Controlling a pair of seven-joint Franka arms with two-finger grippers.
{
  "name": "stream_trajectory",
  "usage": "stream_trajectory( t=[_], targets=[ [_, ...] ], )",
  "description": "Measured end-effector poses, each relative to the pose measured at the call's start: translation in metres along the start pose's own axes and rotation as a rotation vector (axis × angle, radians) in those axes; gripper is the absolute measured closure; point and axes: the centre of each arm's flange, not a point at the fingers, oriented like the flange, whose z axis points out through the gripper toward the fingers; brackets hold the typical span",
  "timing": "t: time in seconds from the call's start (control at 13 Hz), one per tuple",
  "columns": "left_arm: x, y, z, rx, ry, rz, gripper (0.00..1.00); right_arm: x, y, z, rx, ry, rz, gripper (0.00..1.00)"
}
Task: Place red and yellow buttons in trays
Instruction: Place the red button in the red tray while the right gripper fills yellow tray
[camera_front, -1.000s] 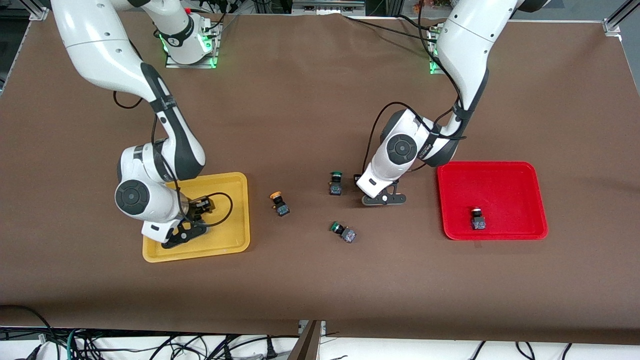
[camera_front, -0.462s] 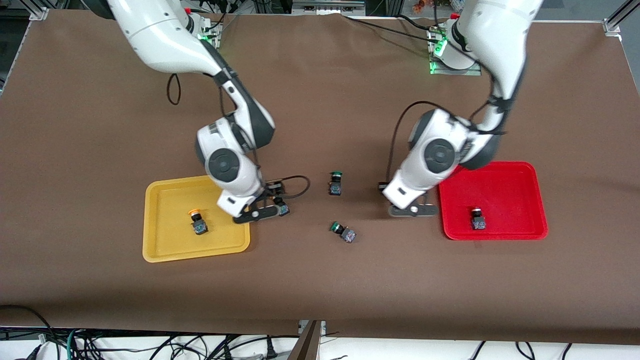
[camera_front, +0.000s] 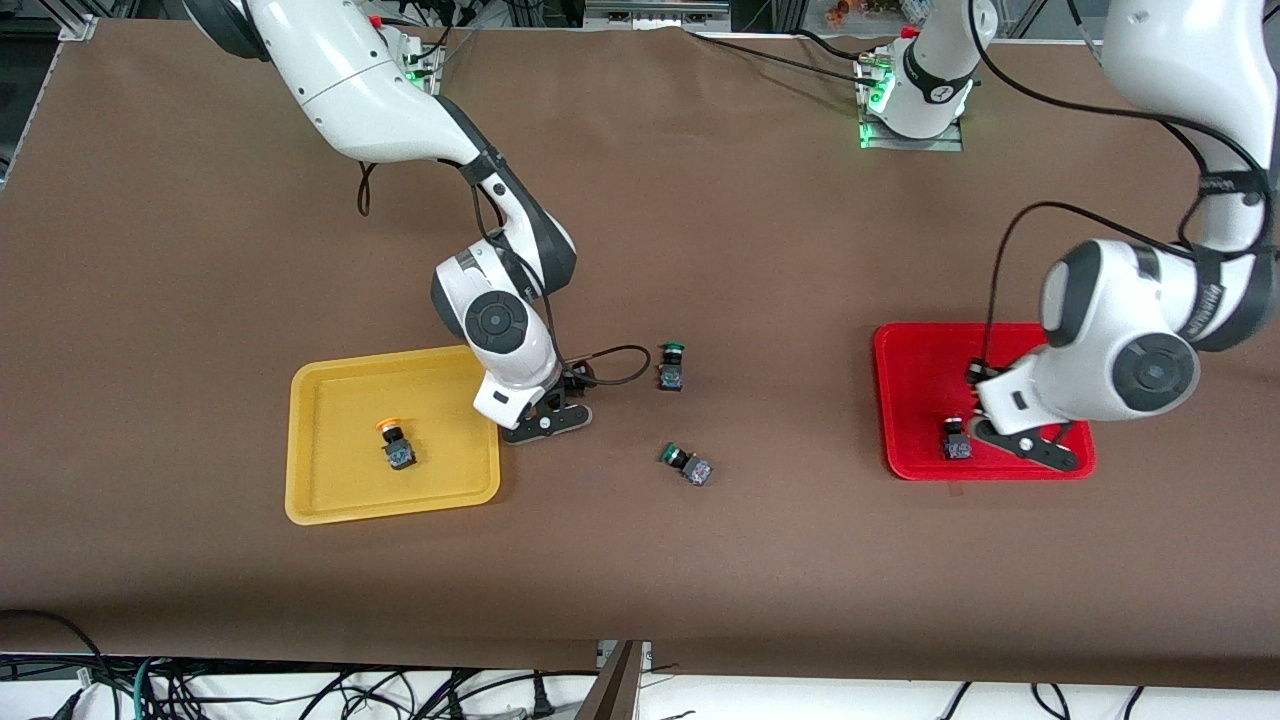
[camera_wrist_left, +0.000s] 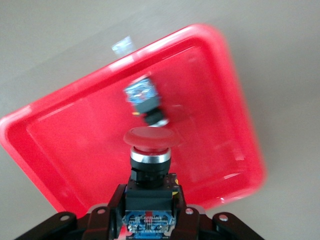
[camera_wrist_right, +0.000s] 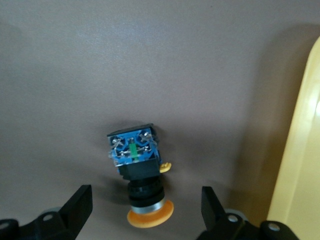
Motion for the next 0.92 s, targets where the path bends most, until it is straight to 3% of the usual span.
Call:
stream_trajectory(
  t=[0.23,0.31,0.62,0.92],
  targets=[
    [-0.003,-0.053,0.070,-0.024,0.021,0.111,0.59,-0.001,0.000,0.016,0.006,0.020,-0.002,0.07],
    [-0.005,-0.060,0.076,-0.028,0.022,0.138,0.59,-0.002,0.000,0.023,0.008,0.022,-0.002,0.15],
    [-0.005,-0.059,0.075,-0.030,0.023,0.161,0.59,0.001,0.007,0.018,0.003,0.029,0.006,0.67],
    [-0.013,-0.074,0.089,-0.048,0.008,0.144,0.56,0.008,0.041,-0.013,-0.025,-0.024,0.008,0.67]
  ],
)
